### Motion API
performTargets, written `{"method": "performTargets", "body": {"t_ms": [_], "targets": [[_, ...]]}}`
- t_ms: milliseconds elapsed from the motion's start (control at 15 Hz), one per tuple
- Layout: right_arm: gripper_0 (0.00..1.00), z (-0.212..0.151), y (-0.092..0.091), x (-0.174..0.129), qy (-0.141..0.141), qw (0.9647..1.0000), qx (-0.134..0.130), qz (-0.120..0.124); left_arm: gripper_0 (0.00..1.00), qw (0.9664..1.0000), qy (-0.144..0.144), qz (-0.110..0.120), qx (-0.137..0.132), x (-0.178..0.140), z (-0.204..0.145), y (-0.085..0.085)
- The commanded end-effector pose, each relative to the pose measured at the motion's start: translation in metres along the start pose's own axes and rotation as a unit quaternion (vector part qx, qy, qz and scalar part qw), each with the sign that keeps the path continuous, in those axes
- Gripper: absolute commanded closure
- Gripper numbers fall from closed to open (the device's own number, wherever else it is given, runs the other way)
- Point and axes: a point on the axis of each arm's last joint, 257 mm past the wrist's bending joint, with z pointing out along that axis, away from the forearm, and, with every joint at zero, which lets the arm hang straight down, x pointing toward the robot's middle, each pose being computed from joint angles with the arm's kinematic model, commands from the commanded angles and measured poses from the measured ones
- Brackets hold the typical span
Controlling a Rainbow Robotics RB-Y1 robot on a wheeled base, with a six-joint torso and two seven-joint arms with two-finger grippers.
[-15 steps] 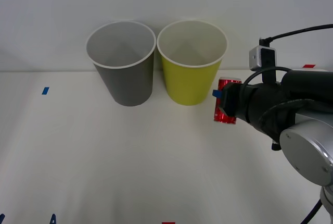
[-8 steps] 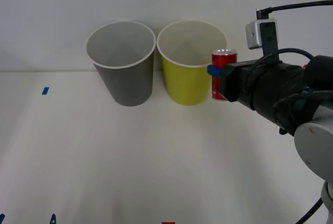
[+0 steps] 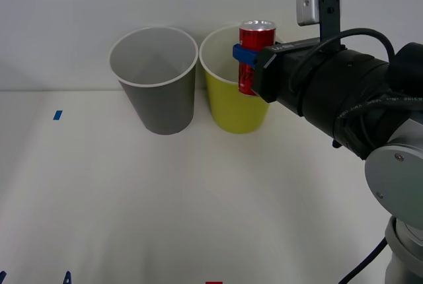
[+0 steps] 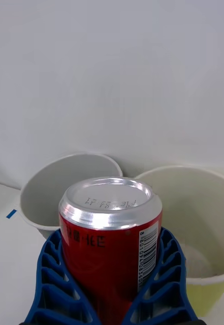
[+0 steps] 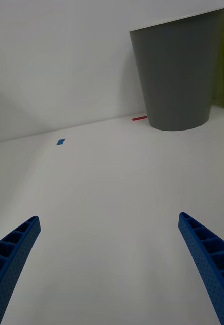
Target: Put cans in the gray bin and PET bottles in the light green bin.
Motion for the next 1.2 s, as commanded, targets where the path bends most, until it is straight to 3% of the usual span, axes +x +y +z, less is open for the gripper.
{"method": "performTargets", "body": {"t_ms": [67, 333, 533, 667, 867, 1200], "targets": [[1.0, 0.009, 0.031, -0.022, -0.026, 0.999, -0.037, -0.007, 0.09, 1.0, 0.0, 0.0, 0.0, 0.0, 0.0, 0.0], [1.0, 0.055, 0.065, -0.043, -0.042, 0.9954, -0.08, -0.03, 0.08, 1.0, 0.0, 0.0, 0.0, 0.0, 0.0, 0.0], [1.0, 0.101, 0.089, -0.047, -0.096, 0.9891, -0.11, -0.02, 0.08, 1.0, 0.0, 0.0, 0.0, 0.0, 0.0, 0.0], [1.0, 0.125, 0.1, -0.049, -0.106, 0.9867, -0.119, -0.031, 0.08, 1.0, 0.0, 0.0, 0.0, 0.0, 0.0, 0.0], [1.0, 0.153, 0.107, -0.059, -0.101, 0.9861, -0.12, -0.055, 0.08, 1.0, 0.0, 0.0, 0.0, 0.0, 0.0, 0.0], [1.0, 0.188, 0.104, -0.068, -0.12, 0.9847, -0.114, -0.053, 0.08, 1.0, 0.0, 0.0, 0.0, 0.0, 0.0, 0.0]]}}
